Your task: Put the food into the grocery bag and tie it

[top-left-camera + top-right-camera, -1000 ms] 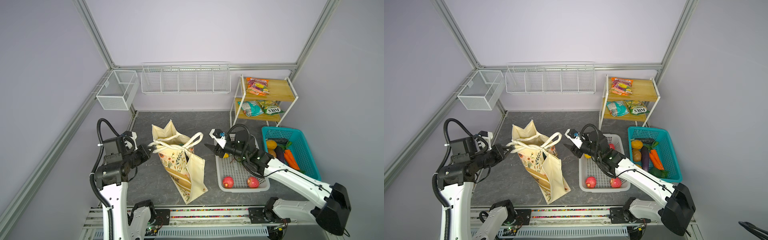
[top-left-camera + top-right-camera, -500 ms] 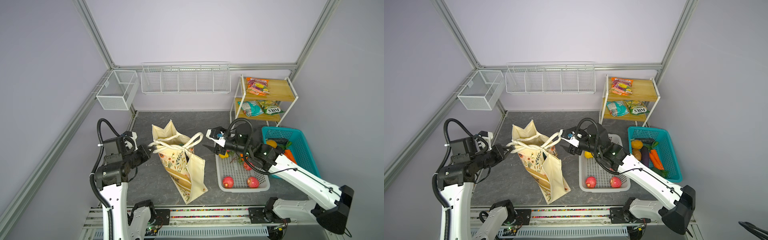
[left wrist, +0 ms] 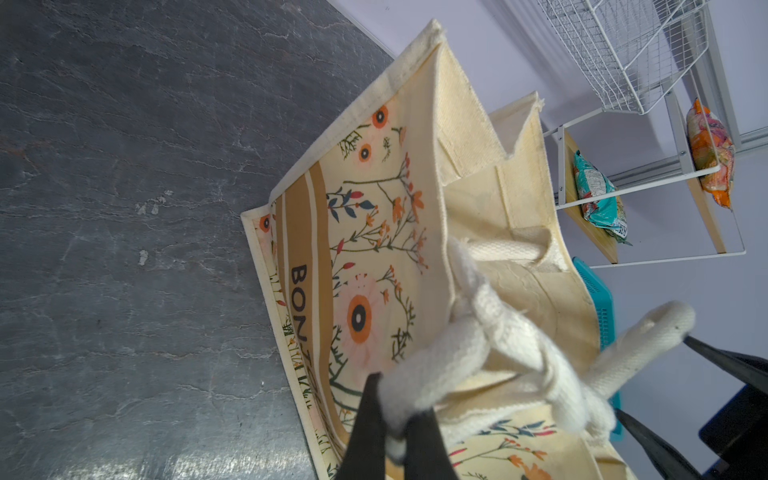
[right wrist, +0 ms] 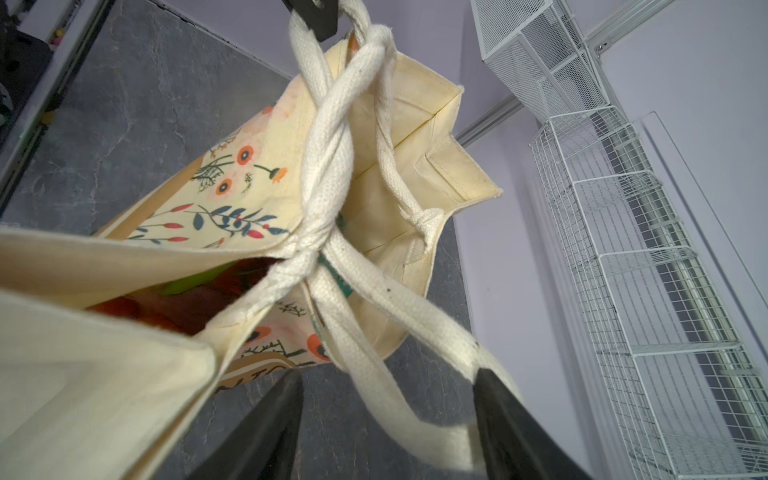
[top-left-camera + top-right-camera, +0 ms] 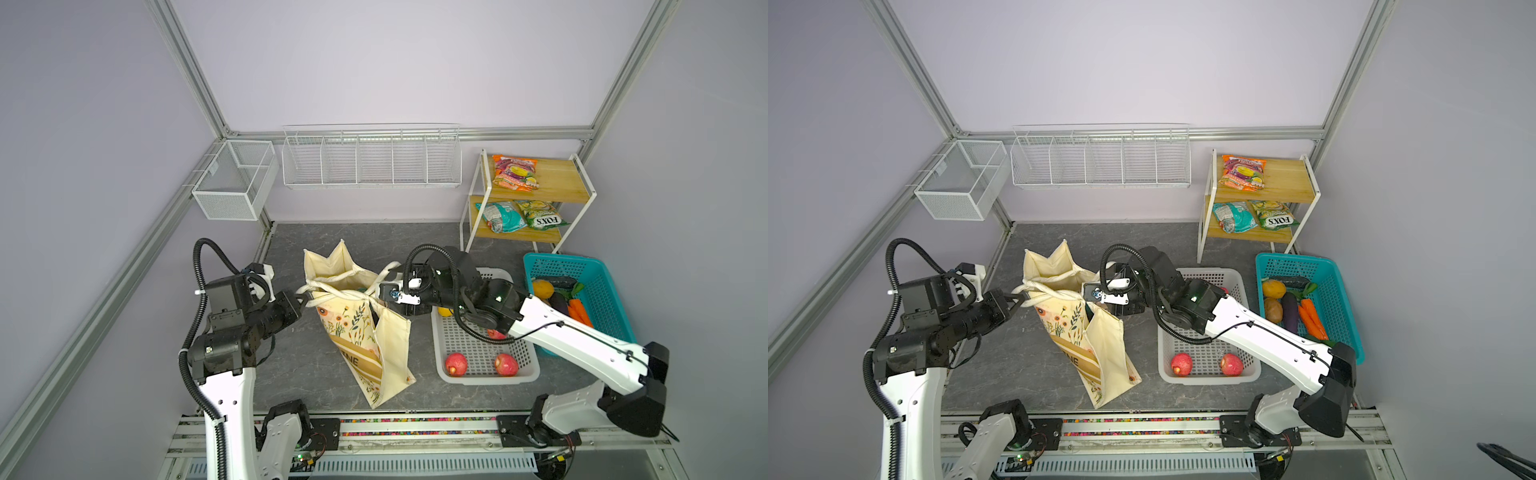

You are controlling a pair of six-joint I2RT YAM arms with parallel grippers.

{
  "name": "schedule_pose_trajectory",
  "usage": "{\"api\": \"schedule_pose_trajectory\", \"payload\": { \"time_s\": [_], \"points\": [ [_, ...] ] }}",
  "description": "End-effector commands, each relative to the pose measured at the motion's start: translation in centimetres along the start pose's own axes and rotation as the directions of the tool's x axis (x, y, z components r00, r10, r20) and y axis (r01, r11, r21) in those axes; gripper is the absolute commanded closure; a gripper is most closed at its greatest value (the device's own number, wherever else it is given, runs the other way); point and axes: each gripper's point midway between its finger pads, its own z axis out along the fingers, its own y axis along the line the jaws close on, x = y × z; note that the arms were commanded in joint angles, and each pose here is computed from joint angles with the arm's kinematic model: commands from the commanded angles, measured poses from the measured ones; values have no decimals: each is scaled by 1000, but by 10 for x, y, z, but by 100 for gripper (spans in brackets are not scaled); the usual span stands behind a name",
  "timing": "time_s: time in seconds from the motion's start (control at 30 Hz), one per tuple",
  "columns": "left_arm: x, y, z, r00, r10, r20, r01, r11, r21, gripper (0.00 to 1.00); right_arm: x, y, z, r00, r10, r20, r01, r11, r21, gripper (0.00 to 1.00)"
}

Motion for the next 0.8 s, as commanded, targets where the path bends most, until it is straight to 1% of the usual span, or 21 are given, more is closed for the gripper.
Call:
{"api": "schedule_pose_trajectory", "payload": {
  "time_s": [0.0,0.1,0.2,0.27,0.4,0.57,0.77],
  "points": [
    [3,-5,-5,1000,10,4,-10,1000,12,100,-9,-11,0,993,-117,-25,118,991,62,33],
    [3,-5,-5,1000,11,4,-11,1000,14,100,-16,-17,-2,983,-178,-40,181,978,103,34],
    [4,-5,-6,1000,12,5,-12,1000,15,100,-19,-20,-2,974,-217,-66,223,969,108,34],
    [4,-6,-5,1000,12,6,-12,1000,17,100,-20,-20,0,970,-231,-75,237,966,101,34],
    [5,-6,-6,1000,10,5,-10,1000,18,100,-17,-18,10,959,-261,-110,270,960,74,39],
    [6,-7,-8,1000,15,7,-15,1000,19,100,-2,-9,24,938,-298,-179,305,952,11,39],
    [4,-9,-9,1000,16,10,-16,1000,24,100,0,-13,31,927,-313,-207,322,947,9,38]
  ]
}}
